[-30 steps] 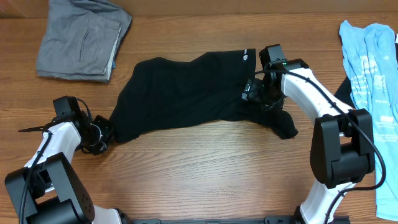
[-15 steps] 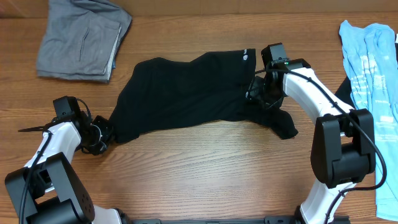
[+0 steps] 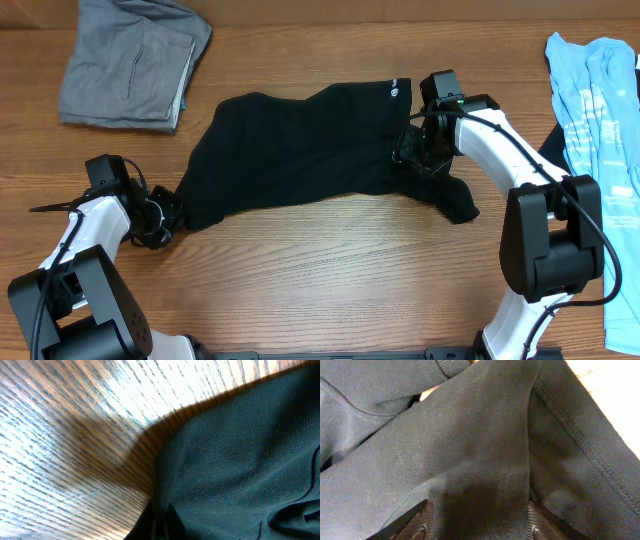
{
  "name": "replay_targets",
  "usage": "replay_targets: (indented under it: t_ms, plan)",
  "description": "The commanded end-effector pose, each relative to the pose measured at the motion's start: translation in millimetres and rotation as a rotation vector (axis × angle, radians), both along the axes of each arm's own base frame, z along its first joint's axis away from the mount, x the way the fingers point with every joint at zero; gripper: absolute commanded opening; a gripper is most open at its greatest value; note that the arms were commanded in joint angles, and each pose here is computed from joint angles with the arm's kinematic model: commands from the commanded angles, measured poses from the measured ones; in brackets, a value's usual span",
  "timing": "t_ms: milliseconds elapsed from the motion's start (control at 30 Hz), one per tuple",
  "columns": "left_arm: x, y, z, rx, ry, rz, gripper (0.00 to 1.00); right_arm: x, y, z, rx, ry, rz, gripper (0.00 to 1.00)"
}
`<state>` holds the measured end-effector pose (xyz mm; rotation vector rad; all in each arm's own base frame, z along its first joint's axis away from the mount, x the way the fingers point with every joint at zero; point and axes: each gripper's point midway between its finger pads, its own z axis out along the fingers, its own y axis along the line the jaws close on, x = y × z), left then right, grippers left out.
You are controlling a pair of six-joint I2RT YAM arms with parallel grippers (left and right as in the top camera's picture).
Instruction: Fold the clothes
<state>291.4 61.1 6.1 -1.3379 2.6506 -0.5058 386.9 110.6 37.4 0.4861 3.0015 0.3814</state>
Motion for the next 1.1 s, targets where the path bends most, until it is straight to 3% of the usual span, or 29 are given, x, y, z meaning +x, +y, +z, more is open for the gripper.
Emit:
replay_targets:
  t_ms: [0, 67, 200, 233, 333, 367, 533, 767, 1067]
  plan:
    - [-3.8, -0.5, -4.9, 0.021, 0.017, -0.028, 0.05, -1.8, 5.2, 0.3, 0.031, 0.006, 0.022, 0.62]
    - [-3.8, -0.5, -4.9, 0.021, 0.017, -0.028, 0.05, -3.3, 7.3, 0.6, 0.044, 0.013, 0.023, 0.61]
    - [-3.9, -0.6, -4.9, 0.021, 0.017, -0.028, 0.04, -4.9, 7.4, 0.5, 0.045, 0.019, 0.024, 0.48]
    - [-4.0, -0.6, -4.9, 0.020, 0.017, -0.028, 0.04, -4.9, 7.4, 0.5, 0.045, 0.020, 0.021, 0.42]
    - [-5.2, -2.1, -4.8, 0.012, 0.021, -0.029, 0.04, -4.2, 7.2, 0.5, 0.047, 0.025, -0.010, 0.09]
    - [-4.8, -3.6, -4.4, 0.004, 0.018, -0.031, 0.04, -4.0, 7.2, 0.9, 0.048, 0.027, -0.022, 0.04]
    - [7.0, -20.9, 20.0, -0.079, -0.080, -0.129, 0.04, 1.4, 3.2, 28.9, 0.045, -0.025, -0.066, 0.04]
    - [7.0, -20.0, 105.1, 0.024, -0.248, -0.201, 0.04, -7.8, 1.1, 133.1, 0.091, -0.242, -0.063, 0.04]
    - [-25.1, -32.5, 235.1, 0.197, -0.571, -0.212, 0.04, -55.0, -8.2, 245.5, 0.168, -0.512, -0.096, 0.04]
